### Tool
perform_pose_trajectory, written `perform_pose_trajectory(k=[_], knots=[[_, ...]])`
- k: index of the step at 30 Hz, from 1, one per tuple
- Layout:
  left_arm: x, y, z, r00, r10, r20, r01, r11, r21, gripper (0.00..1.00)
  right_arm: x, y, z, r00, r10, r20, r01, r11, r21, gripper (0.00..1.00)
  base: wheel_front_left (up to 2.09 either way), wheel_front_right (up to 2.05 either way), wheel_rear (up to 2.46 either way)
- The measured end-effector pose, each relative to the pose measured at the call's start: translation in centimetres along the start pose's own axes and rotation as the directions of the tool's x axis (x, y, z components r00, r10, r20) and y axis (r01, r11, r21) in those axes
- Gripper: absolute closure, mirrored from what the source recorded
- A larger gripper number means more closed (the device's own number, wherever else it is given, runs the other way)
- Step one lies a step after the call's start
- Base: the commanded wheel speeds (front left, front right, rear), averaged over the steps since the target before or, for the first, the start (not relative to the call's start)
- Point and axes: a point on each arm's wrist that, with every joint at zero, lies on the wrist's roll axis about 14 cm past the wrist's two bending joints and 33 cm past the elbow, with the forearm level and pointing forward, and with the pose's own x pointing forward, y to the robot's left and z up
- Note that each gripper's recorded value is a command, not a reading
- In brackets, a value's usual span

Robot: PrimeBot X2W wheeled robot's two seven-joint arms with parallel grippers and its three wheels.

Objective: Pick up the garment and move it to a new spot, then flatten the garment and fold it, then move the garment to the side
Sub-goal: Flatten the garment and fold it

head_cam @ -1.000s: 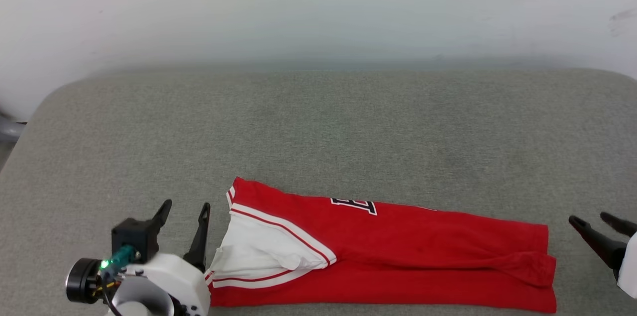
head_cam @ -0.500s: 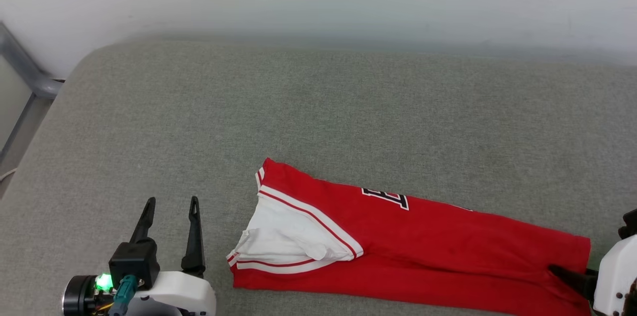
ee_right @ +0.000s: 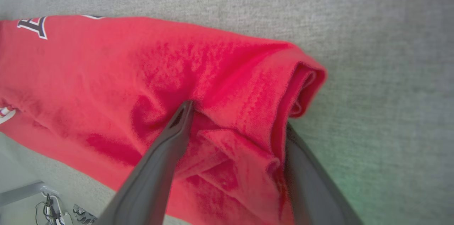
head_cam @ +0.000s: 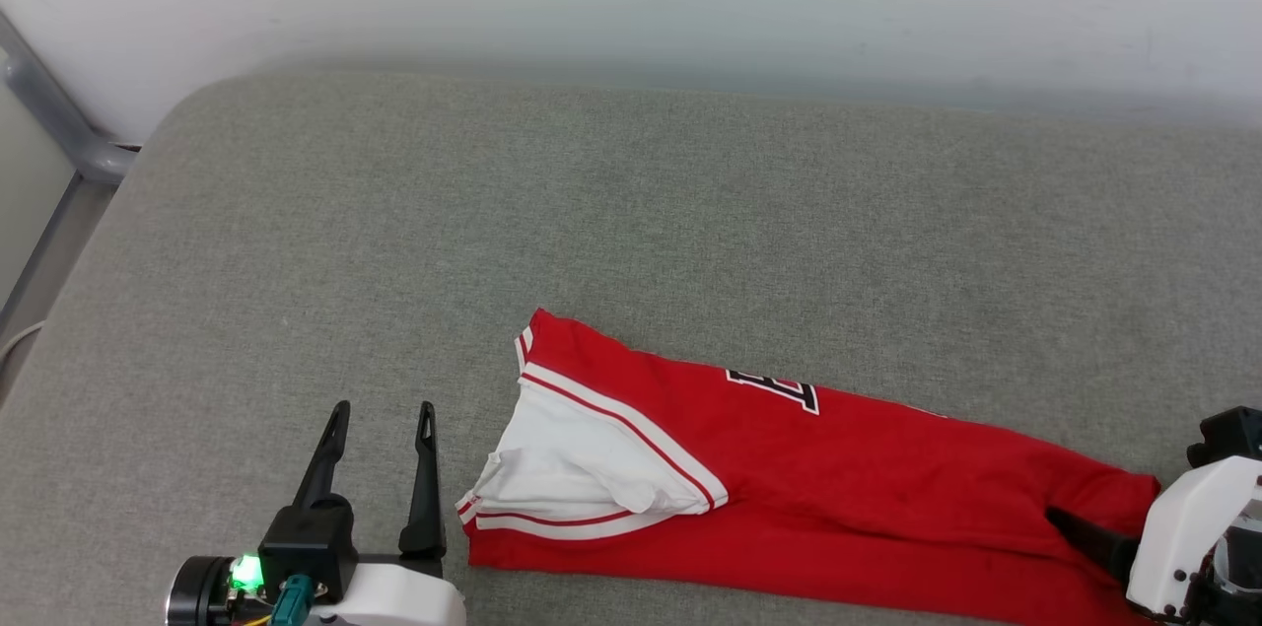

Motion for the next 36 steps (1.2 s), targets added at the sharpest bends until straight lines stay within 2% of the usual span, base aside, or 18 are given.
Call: perform_pose_trajectory(k=[2, 3, 4, 5, 12, 22, 27, 32, 36], knots=[[-0.2, -0.3, -0.1, 1.000, -0.003, 0.000, 0.003, 1.000, -0.004, 0.00, 0.0, 0.2, 0.0, 1.000, 0.003, 0.012, -0.003, 1.000, -0.008, 0.00, 0.00, 0.00, 0.00], [-0.4, -0.3, -0.1, 1.000, -0.002, 0.003, 0.002, 1.000, -0.001, 0.00, -0.1, 0.4, 0.1, 0.999, 0.006, 0.031, -0.005, 1.000, -0.018, 0.26, 0.00, 0.00, 0.00], [-0.4, -0.3, -0.1, 1.000, -0.002, 0.003, 0.002, 1.000, -0.001, 0.00, -0.1, 0.4, 0.1, 0.999, 0.006, 0.031, -0.005, 1.000, -0.018, 0.66, 0.00, 0.00, 0.00], [-0.5, -0.3, -0.1, 1.000, -0.001, 0.003, 0.001, 1.000, 0.000, 0.00, -0.2, 0.4, 0.2, 0.999, 0.006, 0.043, -0.005, 1.000, -0.020, 1.00, 0.00, 0.00, 0.00], [-0.9, -0.2, 0.4, 1.000, 0.000, 0.023, 0.000, 1.000, 0.006, 0.00, -1.4, -0.6, 1.3, 0.994, -0.014, 0.110, 0.019, 0.999, -0.038, 1.00, 0.00, 0.00, 0.00], [-1.8, -0.2, 0.6, 0.999, -0.014, 0.033, 0.013, 1.000, 0.022, 0.00, -6.1, -7.6, 4.1, 0.959, -0.204, 0.198, 0.216, 0.975, -0.044, 1.00, 0.00, 0.00, 0.00], [-2.3, -0.3, 0.6, 0.999, -0.026, 0.034, 0.025, 0.999, 0.032, 0.00, -8.0, -9.7, 4.7, 0.938, -0.269, 0.220, 0.288, 0.956, -0.058, 1.00, 0.00, 0.00, 0.00], [-2.6, -0.4, 0.5, 0.999, -0.035, 0.033, 0.034, 0.999, 0.039, 0.00, -8.5, -8.4, 5.3, 0.943, -0.234, 0.236, 0.259, 0.963, -0.077, 1.00, 0.00, 0.00, 0.00], [-2.6, -0.9, 0.4, 0.998, -0.055, 0.032, 0.054, 0.998, 0.035, 0.00, -8.0, -5.4, 6.2, 0.956, -0.147, 0.253, 0.180, 0.977, -0.112, 1.00, 0.00, 0.00, 0.00]])
